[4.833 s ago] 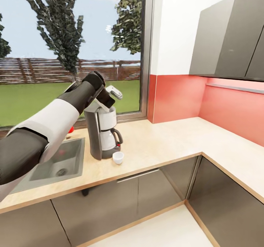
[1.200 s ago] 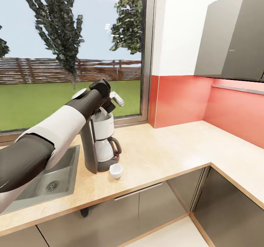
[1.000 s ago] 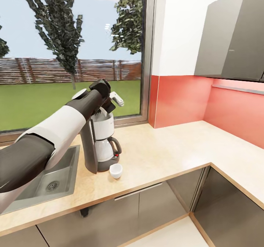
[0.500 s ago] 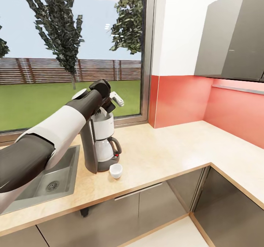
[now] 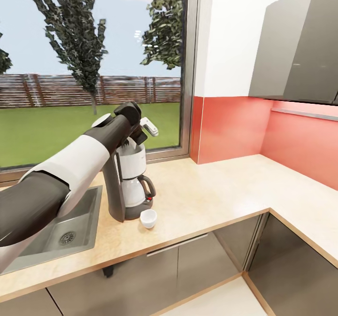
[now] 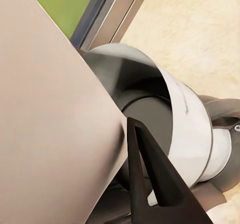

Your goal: Set up a coffee station on the kitchen countertop: keep the coffee maker on the countertop, move the bottle of coffee from the kitchen shelf to the counter next to the coffee maker, place a paper coffee filter on top of the coffee maker, put the saucer next to the coffee maker with the coffee cup on the saucer, and place the electric kettle next to the coffee maker.

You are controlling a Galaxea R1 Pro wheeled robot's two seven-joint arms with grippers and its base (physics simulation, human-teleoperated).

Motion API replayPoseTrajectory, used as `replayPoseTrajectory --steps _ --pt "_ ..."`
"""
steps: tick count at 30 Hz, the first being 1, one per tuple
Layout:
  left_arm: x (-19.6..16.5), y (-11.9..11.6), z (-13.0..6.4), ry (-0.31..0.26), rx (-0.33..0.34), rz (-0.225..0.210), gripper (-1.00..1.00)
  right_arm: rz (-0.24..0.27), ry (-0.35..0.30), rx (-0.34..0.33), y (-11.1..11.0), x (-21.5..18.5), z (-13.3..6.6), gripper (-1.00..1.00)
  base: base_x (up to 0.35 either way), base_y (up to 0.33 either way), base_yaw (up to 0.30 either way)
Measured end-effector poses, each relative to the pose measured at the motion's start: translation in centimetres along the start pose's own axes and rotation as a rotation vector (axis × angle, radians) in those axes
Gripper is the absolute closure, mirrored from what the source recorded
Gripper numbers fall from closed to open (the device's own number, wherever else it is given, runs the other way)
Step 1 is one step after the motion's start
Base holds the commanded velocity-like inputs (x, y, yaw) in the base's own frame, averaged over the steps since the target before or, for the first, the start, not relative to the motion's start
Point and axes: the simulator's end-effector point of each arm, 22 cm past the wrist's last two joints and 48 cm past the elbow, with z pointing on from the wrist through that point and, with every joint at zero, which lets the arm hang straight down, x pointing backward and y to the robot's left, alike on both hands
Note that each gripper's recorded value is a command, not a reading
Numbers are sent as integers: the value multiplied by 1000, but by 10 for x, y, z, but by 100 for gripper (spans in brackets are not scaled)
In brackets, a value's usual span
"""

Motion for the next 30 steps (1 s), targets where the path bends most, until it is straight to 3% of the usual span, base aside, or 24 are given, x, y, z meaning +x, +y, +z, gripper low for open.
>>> replayPoseTrajectory --steps 30 --pt "7 1 4 17 5 -7 100 0 0 0 0 0 0 -100 0 0 0"
